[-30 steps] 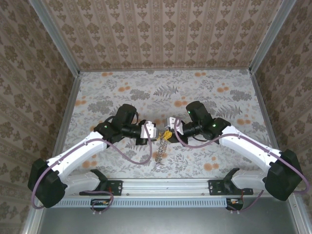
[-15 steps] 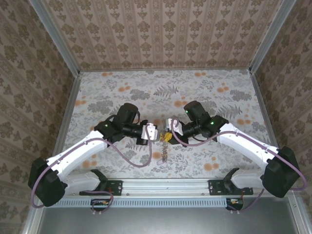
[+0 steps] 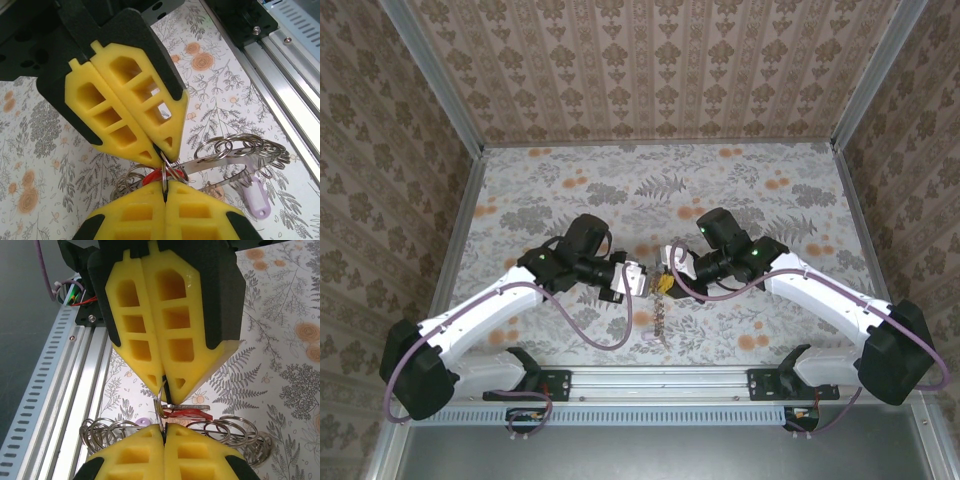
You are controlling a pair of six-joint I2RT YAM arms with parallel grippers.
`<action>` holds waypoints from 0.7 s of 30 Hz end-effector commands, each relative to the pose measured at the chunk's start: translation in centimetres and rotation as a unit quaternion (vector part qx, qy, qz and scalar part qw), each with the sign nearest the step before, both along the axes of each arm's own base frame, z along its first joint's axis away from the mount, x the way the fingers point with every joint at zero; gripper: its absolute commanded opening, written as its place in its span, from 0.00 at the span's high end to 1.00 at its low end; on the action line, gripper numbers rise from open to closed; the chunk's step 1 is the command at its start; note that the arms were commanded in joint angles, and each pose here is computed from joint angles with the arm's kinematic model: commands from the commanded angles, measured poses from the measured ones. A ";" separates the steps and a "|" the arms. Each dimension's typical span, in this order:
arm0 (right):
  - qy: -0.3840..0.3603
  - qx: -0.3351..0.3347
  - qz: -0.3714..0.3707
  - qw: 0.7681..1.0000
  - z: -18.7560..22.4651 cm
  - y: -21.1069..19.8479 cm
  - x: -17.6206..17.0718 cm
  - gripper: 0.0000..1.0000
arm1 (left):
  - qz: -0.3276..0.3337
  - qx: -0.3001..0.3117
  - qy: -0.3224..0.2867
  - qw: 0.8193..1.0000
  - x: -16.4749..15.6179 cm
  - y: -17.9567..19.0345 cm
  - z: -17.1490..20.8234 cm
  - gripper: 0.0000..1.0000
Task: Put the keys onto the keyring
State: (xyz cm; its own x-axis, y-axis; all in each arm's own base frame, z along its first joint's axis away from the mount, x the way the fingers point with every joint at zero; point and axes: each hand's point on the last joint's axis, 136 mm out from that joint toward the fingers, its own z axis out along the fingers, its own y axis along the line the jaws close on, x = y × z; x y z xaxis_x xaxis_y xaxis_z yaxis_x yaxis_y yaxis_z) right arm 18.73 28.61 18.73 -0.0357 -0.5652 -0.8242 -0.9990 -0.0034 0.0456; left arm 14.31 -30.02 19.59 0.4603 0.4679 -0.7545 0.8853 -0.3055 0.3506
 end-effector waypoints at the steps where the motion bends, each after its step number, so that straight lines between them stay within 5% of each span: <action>1: -0.024 0.020 0.001 1.000 1.9 0.5 0.7 1.00 | -0.026 0.007 -0.011 1.000 -0.8 -0.2 0.5 1.00; 21: 0.025 0.052 -0.056 0.997 2.8 0.1 3.1 1.00 | -0.034 0.034 -0.049 0.998 -1.0 0.0 -0.6 1.00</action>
